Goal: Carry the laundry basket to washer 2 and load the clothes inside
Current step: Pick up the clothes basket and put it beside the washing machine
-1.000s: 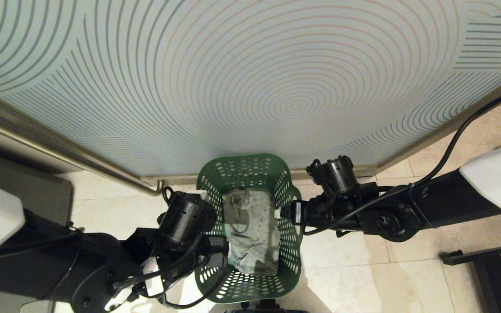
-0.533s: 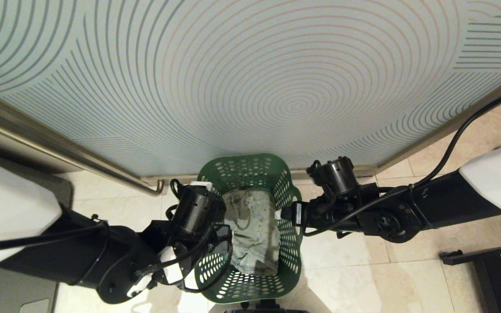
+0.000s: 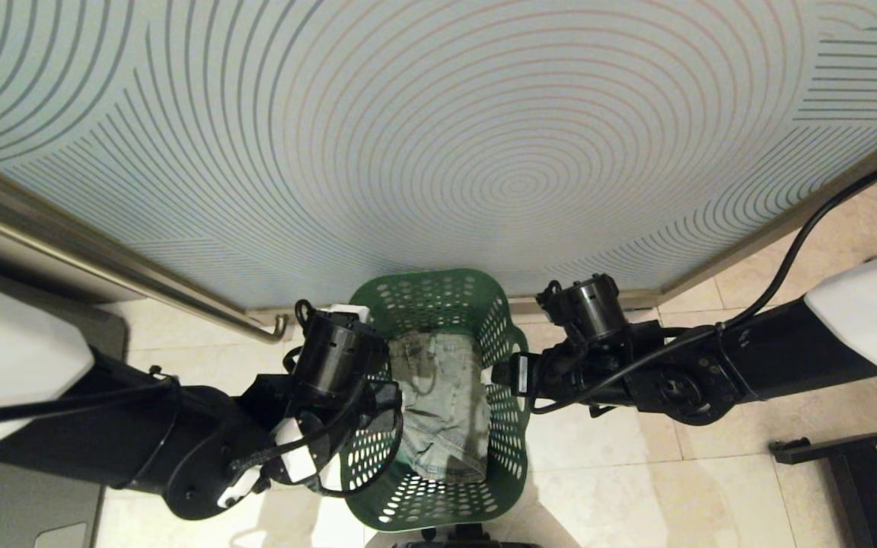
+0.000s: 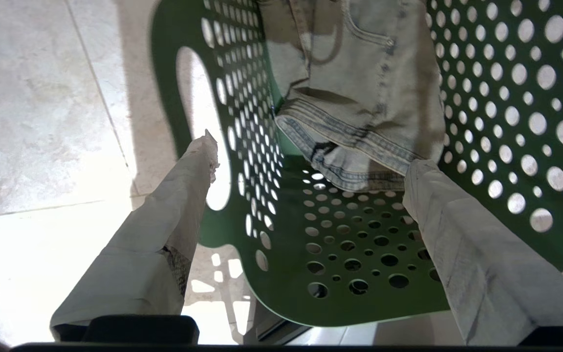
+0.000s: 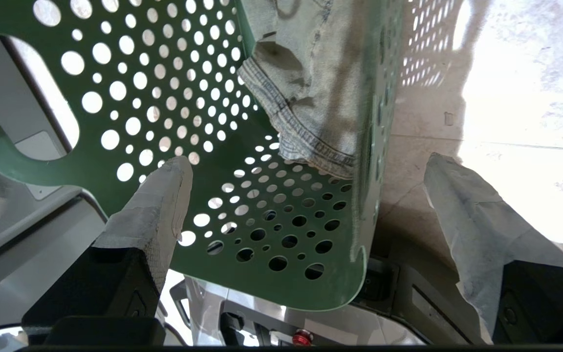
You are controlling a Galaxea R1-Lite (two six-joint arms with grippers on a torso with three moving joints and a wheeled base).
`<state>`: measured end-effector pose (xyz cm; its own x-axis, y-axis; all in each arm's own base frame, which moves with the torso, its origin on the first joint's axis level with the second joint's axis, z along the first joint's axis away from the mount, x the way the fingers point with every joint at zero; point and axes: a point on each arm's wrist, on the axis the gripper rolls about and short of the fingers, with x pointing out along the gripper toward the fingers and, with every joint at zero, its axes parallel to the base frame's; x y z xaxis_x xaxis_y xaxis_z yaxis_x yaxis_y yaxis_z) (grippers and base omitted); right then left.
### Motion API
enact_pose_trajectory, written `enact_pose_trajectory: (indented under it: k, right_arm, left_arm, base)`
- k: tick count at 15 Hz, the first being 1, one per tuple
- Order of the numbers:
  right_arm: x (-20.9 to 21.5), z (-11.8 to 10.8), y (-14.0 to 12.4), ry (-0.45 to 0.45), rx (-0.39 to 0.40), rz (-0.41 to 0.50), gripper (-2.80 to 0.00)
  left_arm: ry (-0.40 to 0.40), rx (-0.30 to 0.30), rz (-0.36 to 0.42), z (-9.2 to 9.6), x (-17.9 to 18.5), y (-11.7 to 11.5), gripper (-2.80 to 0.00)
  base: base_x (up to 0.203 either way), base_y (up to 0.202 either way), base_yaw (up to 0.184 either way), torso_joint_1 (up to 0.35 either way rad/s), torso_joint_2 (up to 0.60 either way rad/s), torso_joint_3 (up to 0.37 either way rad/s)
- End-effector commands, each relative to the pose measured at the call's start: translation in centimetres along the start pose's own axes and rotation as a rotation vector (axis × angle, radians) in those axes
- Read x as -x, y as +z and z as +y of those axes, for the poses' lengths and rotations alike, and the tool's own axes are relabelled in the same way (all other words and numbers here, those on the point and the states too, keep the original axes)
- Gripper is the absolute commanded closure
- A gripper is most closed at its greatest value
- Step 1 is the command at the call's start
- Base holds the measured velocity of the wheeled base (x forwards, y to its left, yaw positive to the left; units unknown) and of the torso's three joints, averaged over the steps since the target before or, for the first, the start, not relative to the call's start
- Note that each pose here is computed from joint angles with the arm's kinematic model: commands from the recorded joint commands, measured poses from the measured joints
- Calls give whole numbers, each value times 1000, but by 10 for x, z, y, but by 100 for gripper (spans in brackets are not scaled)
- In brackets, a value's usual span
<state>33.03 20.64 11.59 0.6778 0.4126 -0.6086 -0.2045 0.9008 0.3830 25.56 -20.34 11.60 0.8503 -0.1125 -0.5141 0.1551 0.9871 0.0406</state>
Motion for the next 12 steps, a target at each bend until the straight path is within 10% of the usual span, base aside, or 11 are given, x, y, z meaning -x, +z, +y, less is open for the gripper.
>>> enact_pose_trajectory:
  k: [1, 12]
  right_arm:
    - [0, 1, 0, 2, -2, -3, -280]
    - [0, 1, 0, 3, -4, -3, -280]
  left_arm:
    - [11, 11, -6, 5, 1, 2, -280]
    - [113, 27, 51, 45, -30, -4, -280]
  base:
    - [0, 0, 0, 0, 0, 0]
    - [0, 0, 0, 0, 0, 0]
